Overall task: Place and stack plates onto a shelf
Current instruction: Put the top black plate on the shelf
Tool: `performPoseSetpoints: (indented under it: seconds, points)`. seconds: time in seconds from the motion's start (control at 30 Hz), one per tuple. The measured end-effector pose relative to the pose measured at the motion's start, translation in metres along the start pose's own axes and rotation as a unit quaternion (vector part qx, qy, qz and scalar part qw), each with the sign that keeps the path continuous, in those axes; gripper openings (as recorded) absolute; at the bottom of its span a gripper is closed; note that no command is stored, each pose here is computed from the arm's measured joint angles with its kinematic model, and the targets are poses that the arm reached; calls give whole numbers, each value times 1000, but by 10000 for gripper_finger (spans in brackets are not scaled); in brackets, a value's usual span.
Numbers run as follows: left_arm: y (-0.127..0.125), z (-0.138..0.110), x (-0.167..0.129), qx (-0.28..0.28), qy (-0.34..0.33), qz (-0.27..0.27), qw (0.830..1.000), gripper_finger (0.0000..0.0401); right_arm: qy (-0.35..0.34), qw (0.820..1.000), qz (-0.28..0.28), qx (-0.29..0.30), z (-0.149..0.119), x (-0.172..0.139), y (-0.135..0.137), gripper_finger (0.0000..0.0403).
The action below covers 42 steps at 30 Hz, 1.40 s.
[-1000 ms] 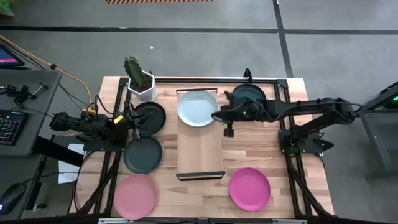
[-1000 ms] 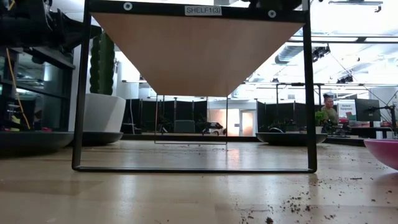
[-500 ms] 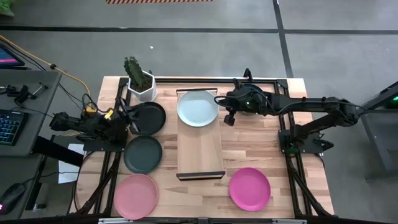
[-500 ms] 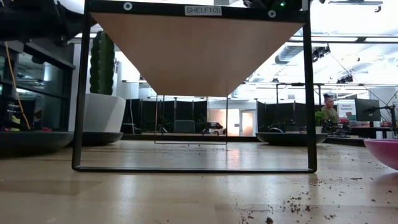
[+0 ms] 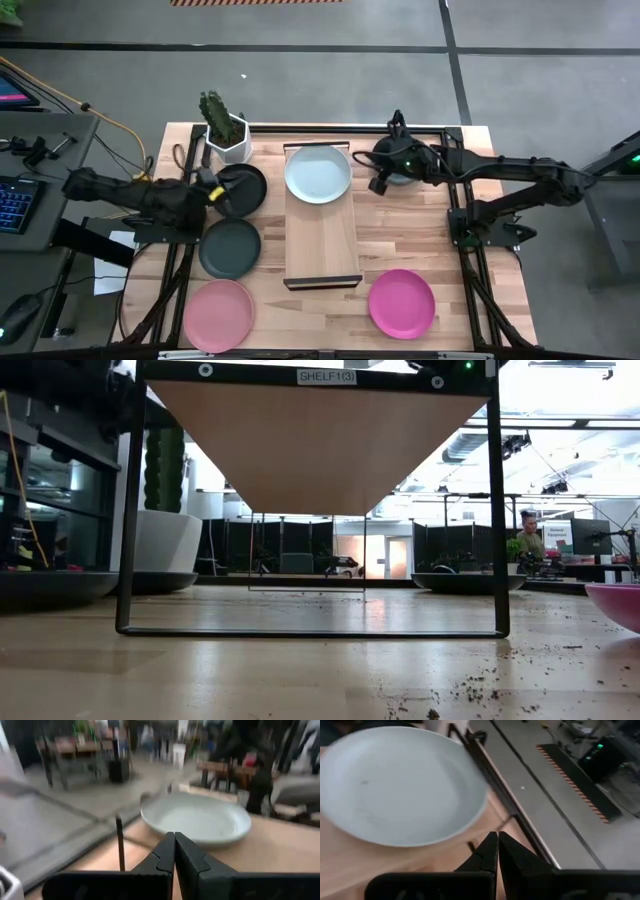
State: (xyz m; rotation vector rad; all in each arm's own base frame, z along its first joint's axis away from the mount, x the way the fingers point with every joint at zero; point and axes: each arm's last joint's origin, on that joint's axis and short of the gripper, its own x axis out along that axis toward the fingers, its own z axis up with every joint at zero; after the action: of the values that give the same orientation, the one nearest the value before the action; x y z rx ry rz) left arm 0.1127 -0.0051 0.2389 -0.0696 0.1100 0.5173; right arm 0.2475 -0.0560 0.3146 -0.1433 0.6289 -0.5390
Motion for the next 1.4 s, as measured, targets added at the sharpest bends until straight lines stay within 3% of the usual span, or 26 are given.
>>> performPoseSetpoints:
  seconds: [0.13,0.3,0.47,0.63,0.87,1.13,1.3,1.4]
  points:
    - [-7,7,5,12,71,-22,997,0,1,1000,-15,8,-13,1,-7,0]
    - [-13,4,10,44,92,-30,994,0,-85,995,-3,49,-66,6,-8,0]
    - [-13,4,11,72,91,-32,993,0,-215,970,36,111,-100,1,-11,0]
    - [-14,3,11,61,96,-38,993,0,-302,944,58,116,-106,-4,-13,0]
    - [-20,-10,15,55,154,-92,982,0,-280,947,72,139,-109,0,-11,0]
    - [-31,-27,29,92,216,-83,969,15,-278,948,73,139,-109,1,-11,0]
    - [-27,-39,39,117,255,-22,959,54,-276,948,75,138,-110,1,-11,0]
    - [-21,-44,46,92,277,24,956,80,-273,949,75,138,-110,1,-10,0]
